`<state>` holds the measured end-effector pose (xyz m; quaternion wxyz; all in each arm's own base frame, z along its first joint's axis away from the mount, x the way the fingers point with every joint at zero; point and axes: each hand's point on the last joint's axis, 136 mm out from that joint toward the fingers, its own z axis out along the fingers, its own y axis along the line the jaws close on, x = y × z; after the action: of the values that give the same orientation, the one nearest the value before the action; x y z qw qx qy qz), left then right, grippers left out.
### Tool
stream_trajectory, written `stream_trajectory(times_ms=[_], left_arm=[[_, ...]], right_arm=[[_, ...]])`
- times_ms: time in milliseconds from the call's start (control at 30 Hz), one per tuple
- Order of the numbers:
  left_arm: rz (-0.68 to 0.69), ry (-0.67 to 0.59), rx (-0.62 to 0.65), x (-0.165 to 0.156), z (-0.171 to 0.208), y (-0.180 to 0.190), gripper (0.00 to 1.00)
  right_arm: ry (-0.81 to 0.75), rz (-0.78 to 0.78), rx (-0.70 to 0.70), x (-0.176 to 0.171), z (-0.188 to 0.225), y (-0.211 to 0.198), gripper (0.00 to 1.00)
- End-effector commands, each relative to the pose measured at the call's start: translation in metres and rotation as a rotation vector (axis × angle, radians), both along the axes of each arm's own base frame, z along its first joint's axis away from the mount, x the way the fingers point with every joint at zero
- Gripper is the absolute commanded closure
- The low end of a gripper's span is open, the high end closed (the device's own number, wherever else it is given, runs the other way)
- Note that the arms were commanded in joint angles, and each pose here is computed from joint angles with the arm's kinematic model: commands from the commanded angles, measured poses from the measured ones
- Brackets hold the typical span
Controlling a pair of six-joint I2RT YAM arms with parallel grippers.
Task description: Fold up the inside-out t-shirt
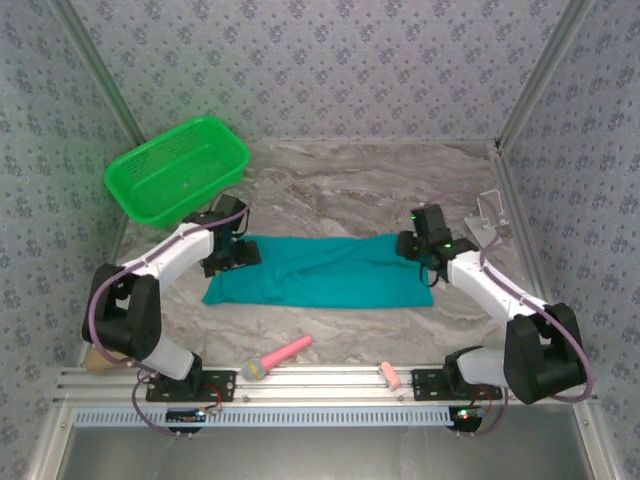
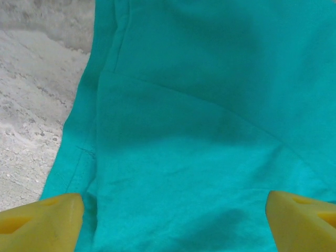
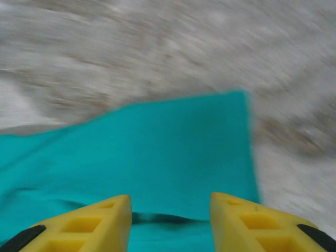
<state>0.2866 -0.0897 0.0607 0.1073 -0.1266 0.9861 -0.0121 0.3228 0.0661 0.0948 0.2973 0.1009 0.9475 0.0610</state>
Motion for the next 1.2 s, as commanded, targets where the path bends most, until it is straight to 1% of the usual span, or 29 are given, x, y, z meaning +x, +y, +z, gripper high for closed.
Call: stream_trajectory(times_ms=[0, 100, 233, 367, 500, 533, 600, 667, 733, 800, 1000, 1100, 1133, 1167], left_arm=[[-0.006, 0.030, 0.035, -0.004, -0.012, 0.007, 0.10], [0.001, 0.035, 0.034, -0.004, -0.015, 0.009, 0.09], [0.012, 0.031, 0.020, -0.004, -0.017, 0.009, 0.09], [0.016, 0.047, 0.023, -0.007, -0.024, 0.011, 0.09], [0.025, 0.073, 0.030, -0.012, -0.033, 0.015, 0.08], [0.029, 0.078, 0.032, -0.013, -0.035, 0.017, 0.08], [0.037, 0.088, 0.035, -0.014, -0.037, 0.020, 0.08], [0.048, 0.096, 0.040, -0.017, -0.040, 0.023, 0.08], [0.058, 0.105, 0.042, -0.018, -0.042, 0.026, 0.08], [0.063, 0.088, 0.033, -0.012, -0.044, 0.024, 0.08], [0.068, 0.122, 0.043, -0.017, -0.052, 0.027, 0.08], [0.074, 0.131, 0.043, -0.019, -0.055, 0.029, 0.07], [0.071, 0.133, 0.040, -0.019, -0.055, 0.028, 0.07], [0.065, 0.128, 0.028, -0.018, -0.053, 0.026, 0.07]], right_arm=[[0.172, 0.018, 0.094, -0.017, -0.024, -0.013, 0.55], [0.252, 0.037, 0.153, -0.012, -0.040, -0.015, 0.55], [0.270, 0.042, 0.187, -0.005, -0.050, -0.008, 0.55], [0.280, 0.028, 0.164, 0.001, -0.059, -0.012, 0.58], [0.295, 0.027, 0.098, 0.006, -0.065, -0.021, 0.87], [0.287, 0.027, 0.084, 0.007, -0.061, -0.022, 0.91], [0.270, 0.025, 0.048, 0.009, -0.052, -0.025, 0.96], [0.263, 0.015, 0.011, 0.010, -0.043, -0.031, 0.98], [0.261, -0.006, -0.024, 0.011, -0.035, -0.039, 0.99], [0.275, -0.023, -0.043, 0.009, -0.033, -0.046, 0.99], [0.280, -0.057, -0.096, 0.004, -0.029, -0.059, 0.98], [0.280, -0.076, -0.078, 0.001, -0.031, -0.063, 0.97], [0.284, -0.077, -0.075, 0.000, -0.034, -0.064, 0.95], [0.295, -0.079, -0.075, 0.000, -0.039, -0.064, 0.89]])
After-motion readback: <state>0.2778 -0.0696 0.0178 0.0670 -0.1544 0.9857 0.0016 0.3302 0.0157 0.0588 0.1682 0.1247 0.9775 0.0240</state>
